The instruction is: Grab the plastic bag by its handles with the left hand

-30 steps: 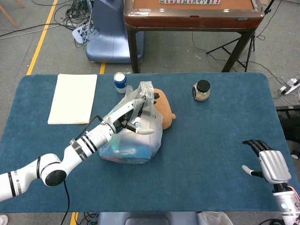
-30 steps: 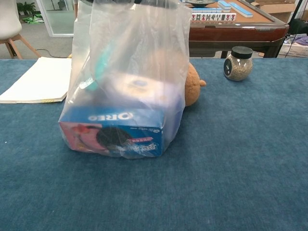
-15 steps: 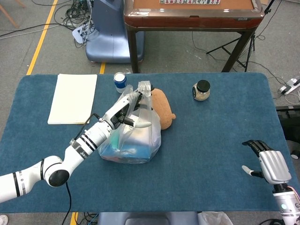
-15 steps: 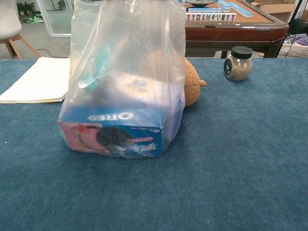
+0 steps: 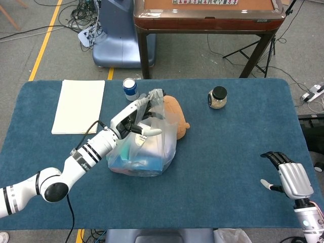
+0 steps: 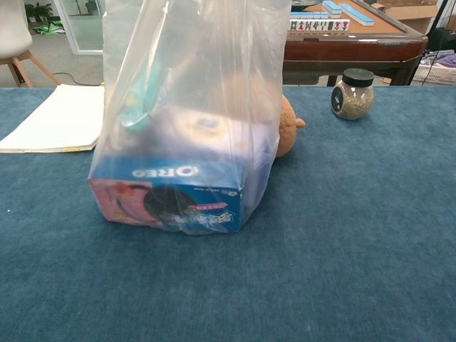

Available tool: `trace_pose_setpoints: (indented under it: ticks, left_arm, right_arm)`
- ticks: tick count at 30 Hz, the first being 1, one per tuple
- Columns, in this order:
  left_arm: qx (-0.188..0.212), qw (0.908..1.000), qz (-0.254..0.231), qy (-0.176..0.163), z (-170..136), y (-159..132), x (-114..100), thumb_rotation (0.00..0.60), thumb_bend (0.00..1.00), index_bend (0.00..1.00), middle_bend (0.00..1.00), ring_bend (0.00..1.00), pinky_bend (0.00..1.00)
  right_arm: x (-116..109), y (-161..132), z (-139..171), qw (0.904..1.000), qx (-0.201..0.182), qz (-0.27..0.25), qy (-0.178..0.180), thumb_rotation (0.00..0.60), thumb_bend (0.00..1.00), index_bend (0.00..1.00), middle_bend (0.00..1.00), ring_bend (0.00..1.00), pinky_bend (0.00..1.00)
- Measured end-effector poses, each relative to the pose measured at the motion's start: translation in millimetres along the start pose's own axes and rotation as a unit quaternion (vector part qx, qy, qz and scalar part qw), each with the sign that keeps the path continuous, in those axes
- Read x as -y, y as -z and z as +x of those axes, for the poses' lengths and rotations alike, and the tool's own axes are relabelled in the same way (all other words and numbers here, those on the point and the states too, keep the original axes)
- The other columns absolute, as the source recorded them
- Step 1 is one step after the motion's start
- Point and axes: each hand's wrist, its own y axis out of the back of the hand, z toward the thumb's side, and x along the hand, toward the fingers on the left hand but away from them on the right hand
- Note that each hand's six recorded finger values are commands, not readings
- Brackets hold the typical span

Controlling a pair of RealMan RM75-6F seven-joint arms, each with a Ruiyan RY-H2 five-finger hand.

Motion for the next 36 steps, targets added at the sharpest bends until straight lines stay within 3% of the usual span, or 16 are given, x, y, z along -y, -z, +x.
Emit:
trace_pose_setpoints:
  ticks: [13,26,36]
  left_arm:
    - [-0.004,0.9991,-0.040,-0.015,-4,-12,-4,0.600,0.00,0.13,0.16,0.19,0.43]
    - [-0.007,0.9986,-0.044,-0.030,-7,-15,-8,0.600,0.00,0.28,0.40,0.37,0.60]
    - [-0.005,0.9975,-0.021,-0.067,-7,-20,-14,0.600,0.02,0.41,0.59,0.55,0.75]
  right_arm:
    - [0,1,-1,1.0000,0.002,-0.002,0.000,0.600,0.00,0.30,0.28,0.23,0.52]
    - [1,1,-1,1.0000,0.003,-0.001,-0.001,0.600,0.00,0.30,0.28,0.23,0.52]
    - [1,1,-1,1.0000,0.003,-0.001,-0.002,0.600,0.00,0.30,0.28,0.23,0.52]
